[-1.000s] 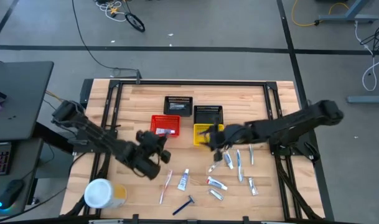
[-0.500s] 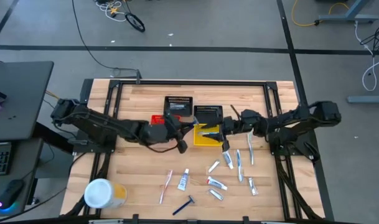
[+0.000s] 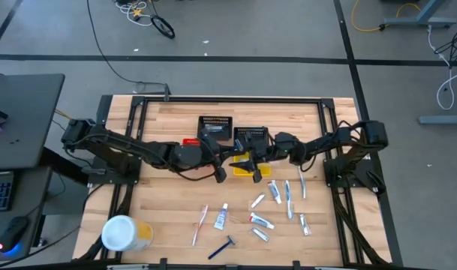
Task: Pick & Place Travel size toiletries
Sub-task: Put the blue razor into the right black bin
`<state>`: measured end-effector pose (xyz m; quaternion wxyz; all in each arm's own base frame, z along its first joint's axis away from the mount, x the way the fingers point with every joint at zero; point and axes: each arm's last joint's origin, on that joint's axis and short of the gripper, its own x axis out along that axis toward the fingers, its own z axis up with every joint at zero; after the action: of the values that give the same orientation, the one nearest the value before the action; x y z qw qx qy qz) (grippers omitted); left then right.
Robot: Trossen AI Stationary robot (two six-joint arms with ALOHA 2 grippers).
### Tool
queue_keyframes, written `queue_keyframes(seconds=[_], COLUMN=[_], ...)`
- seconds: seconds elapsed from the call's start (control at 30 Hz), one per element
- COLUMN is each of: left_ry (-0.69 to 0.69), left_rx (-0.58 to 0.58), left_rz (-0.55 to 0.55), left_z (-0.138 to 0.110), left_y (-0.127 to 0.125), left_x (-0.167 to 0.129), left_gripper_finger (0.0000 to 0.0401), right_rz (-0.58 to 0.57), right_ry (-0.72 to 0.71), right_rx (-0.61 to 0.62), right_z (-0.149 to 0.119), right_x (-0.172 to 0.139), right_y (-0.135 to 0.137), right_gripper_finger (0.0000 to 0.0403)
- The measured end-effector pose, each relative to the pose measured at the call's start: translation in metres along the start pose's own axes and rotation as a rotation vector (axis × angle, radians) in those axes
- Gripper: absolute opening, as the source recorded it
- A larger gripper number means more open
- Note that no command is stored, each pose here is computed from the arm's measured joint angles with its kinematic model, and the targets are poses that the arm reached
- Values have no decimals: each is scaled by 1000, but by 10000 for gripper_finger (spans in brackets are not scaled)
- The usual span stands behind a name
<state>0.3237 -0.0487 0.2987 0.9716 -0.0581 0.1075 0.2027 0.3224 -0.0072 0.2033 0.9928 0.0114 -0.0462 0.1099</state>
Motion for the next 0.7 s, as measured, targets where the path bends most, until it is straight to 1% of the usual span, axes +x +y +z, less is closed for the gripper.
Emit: queue_keyframes(seconds=[0.13, 0.23, 0.27, 0.43, 0.6, 0.7], left_ry=[1, 0, 0, -3, -3, -3], left_rx=[4, 4, 1, -10, -8, -6], left_rz=[-11, -21, -21, -18, -10, -11], left_z=[-1, -1, -1, 0, 0, 0], left_y=[-4, -5, -5, -4, -2, -3], left_x=[-2, -3, -3, -2, -1, -1], left_gripper_finger=[52, 49, 49, 52, 49, 50], right_rz=[-19, -123, -138, -40, -32, 33], right_ry=[41, 26, 15, -40, -63, -54], right_rx=[18, 14, 12, 26, 45, 55], right_z=[-5, -4, -3, 2, 8, 13], right_x=[-1, -1, -1, -1, 3, 11], right_y=[0, -3, -4, -1, -1, -1], right_gripper_finger=[170, 170, 170, 170, 170, 170])
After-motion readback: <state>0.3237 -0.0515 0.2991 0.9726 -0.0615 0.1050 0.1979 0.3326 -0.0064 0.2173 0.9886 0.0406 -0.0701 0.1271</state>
